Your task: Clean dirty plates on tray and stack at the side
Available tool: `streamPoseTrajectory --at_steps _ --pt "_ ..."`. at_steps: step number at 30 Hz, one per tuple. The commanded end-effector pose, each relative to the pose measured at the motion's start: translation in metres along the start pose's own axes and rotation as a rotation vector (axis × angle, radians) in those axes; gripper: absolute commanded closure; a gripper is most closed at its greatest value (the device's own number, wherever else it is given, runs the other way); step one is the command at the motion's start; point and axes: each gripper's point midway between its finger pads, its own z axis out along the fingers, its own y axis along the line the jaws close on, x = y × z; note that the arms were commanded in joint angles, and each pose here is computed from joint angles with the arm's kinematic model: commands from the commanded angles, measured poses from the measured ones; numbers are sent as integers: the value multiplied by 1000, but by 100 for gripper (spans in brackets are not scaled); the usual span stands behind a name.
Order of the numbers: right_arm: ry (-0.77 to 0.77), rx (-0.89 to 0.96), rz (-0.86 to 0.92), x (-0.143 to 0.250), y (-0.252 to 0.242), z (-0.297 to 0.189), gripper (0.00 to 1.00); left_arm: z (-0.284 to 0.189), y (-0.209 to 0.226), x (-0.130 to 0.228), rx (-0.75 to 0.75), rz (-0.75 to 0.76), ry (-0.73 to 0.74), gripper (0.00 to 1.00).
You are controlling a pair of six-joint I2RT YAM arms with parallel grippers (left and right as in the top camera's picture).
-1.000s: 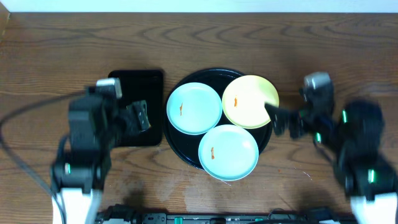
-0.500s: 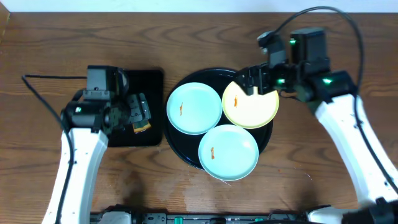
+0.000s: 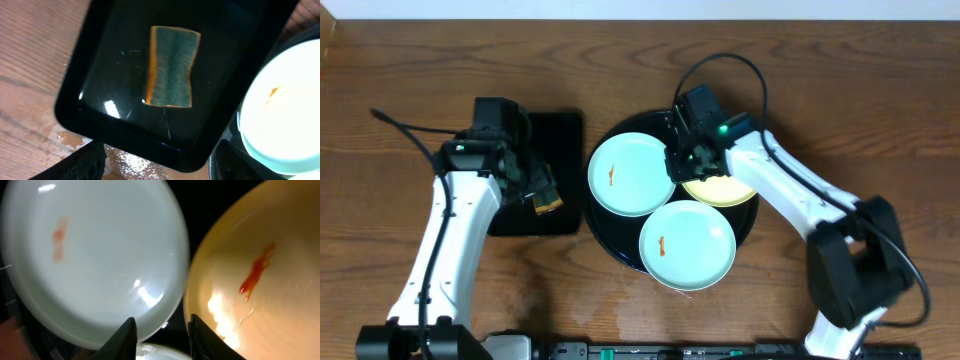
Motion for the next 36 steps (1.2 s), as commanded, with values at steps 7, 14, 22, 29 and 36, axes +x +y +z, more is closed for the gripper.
streamPoseTrajectory --at_steps 7,14,22,29,36 --pt "68 -32 -67 9 4 28 72 -5 16 1 -27 -44 -1 27" --pt "100 -13 39 18 4 30 75 -5 16 1 -27 -44 -2 26" --pt "124 2 239 26 8 32 77 -5 16 2 -29 -38 2 26" --pt "51 -72 52 10 23 4 79 -5 16 0 -26 -30 -5 26" --pt "127 -54 171 32 28 2 79 -5 15 -1 -24 -30 -9 25"
